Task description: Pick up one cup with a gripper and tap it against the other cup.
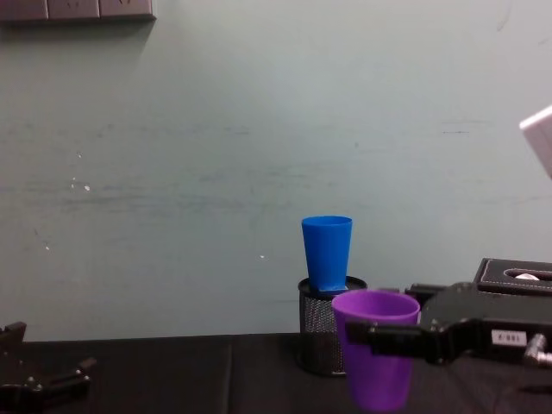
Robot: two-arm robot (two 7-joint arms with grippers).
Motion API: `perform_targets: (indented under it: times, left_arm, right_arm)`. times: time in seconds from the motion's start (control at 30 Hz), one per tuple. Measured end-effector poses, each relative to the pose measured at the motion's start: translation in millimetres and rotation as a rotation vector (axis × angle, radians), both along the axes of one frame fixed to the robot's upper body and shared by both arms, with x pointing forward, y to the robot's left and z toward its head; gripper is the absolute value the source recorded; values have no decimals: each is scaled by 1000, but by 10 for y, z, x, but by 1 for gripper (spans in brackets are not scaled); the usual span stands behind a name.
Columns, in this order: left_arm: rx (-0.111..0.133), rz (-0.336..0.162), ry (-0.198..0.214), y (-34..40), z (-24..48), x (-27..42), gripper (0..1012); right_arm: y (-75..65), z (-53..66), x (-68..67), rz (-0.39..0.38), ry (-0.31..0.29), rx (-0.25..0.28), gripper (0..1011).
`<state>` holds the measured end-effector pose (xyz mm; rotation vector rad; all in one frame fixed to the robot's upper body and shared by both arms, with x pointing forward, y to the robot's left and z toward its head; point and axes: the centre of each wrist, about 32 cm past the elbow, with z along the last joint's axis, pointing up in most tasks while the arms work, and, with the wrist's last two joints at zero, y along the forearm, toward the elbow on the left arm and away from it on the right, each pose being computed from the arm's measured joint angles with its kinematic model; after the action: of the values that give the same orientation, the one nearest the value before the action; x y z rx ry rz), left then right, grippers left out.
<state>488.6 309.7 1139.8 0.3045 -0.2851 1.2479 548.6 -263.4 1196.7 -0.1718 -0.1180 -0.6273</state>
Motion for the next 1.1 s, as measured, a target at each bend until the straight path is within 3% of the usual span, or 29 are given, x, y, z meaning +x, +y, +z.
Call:
perform_targets:
  times: [0.33,1.1]
  left_arm:
    - [0,0,0,0,0,0,1011]
    - [0,0,0,0,0,0,1011]
  right_arm:
    - [-7,154,-19,-17,1,26,726]
    - [21,260,14,8,15,43,726]
